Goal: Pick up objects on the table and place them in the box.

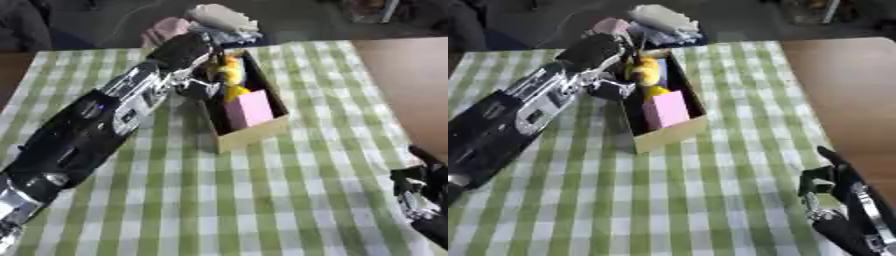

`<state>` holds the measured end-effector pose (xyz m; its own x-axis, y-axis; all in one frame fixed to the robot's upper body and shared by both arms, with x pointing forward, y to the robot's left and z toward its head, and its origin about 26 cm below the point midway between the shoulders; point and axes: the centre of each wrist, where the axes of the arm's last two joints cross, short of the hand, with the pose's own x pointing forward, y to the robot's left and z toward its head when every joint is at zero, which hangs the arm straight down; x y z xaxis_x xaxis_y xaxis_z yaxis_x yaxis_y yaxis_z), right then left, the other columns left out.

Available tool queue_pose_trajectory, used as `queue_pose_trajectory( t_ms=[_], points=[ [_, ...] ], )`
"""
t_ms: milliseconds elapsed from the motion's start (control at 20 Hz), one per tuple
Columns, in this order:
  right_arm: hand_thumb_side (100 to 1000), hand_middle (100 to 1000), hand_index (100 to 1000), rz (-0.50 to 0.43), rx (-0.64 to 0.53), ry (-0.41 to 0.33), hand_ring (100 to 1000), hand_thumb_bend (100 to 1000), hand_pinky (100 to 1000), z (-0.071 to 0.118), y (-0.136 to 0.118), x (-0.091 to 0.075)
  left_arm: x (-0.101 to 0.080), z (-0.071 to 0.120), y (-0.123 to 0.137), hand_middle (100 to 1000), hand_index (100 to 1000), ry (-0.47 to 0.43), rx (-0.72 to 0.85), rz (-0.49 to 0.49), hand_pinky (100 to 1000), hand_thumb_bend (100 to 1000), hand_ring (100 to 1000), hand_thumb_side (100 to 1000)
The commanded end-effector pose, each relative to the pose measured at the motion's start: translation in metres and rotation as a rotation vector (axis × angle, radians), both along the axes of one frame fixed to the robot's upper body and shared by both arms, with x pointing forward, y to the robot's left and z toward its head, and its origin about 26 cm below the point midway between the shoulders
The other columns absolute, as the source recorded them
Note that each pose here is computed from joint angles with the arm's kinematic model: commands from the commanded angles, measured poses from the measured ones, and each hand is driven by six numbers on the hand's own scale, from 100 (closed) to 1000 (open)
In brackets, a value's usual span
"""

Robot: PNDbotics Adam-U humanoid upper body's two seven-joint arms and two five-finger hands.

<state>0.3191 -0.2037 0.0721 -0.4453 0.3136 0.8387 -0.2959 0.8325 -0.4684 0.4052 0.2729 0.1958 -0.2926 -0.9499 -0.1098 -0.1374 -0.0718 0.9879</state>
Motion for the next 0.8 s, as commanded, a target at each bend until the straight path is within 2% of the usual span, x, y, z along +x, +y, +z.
queue_pose_trajectory(
  t_ms=[50, 200, 250, 300, 350, 400, 450, 550, 650, 800],
  points=[
    [430, 594, 972, -0.001, 0.003, -0.019, 781, 100, 659, 0.006, -0.001, 0.001, 0.004, -0.001, 0.007, 424, 567, 0.028, 0.039, 0.022, 603, 108, 454, 190],
    [431, 594, 972, -0.002, 0.004, -0.020, 781, 100, 659, 0.006, -0.001, 0.001, 0.003, -0.005, 0.011, 652, 789, 0.124, 0.079, 0.008, 701, 319, 627, 217],
    [431, 594, 972, -0.002, 0.004, -0.020, 781, 100, 659, 0.006, -0.001, 0.001, 0.002, -0.004, 0.013, 725, 836, 0.157, 0.099, 0.007, 736, 350, 688, 278],
    [431, 594, 972, -0.003, 0.004, -0.020, 781, 100, 659, 0.006, -0.001, 0.001, 0.001, -0.002, 0.015, 751, 852, 0.180, 0.110, 0.009, 748, 350, 710, 352],
    [430, 594, 972, -0.006, 0.004, -0.019, 781, 100, 659, 0.006, -0.002, 0.001, -0.001, 0.001, 0.017, 795, 881, 0.190, 0.111, 0.011, 774, 353, 747, 507],
    [431, 594, 972, -0.007, 0.004, -0.020, 781, 100, 659, 0.006, -0.002, 0.001, -0.003, 0.006, 0.019, 804, 885, 0.186, 0.101, 0.011, 779, 353, 753, 538],
    [431, 594, 972, -0.009, 0.003, -0.020, 781, 100, 659, 0.006, -0.002, 0.001, -0.007, 0.012, 0.020, 820, 892, 0.172, 0.086, 0.007, 789, 349, 763, 624],
    [434, 594, 972, -0.013, 0.003, -0.020, 781, 100, 659, 0.006, -0.003, 0.001, -0.017, 0.028, 0.022, 824, 889, 0.123, 0.042, -0.007, 792, 315, 767, 684],
    [435, 594, 972, -0.017, 0.002, -0.023, 781, 100, 659, 0.006, -0.004, 0.001, -0.031, 0.045, 0.024, 816, 879, 0.067, -0.004, -0.025, 787, 276, 760, 664],
    [442, 594, 971, -0.025, 0.001, -0.029, 781, 100, 659, 0.007, -0.006, 0.002, -0.058, 0.065, 0.028, 791, 859, -0.036, -0.078, -0.056, 768, 192, 734, 558]
  ],
)
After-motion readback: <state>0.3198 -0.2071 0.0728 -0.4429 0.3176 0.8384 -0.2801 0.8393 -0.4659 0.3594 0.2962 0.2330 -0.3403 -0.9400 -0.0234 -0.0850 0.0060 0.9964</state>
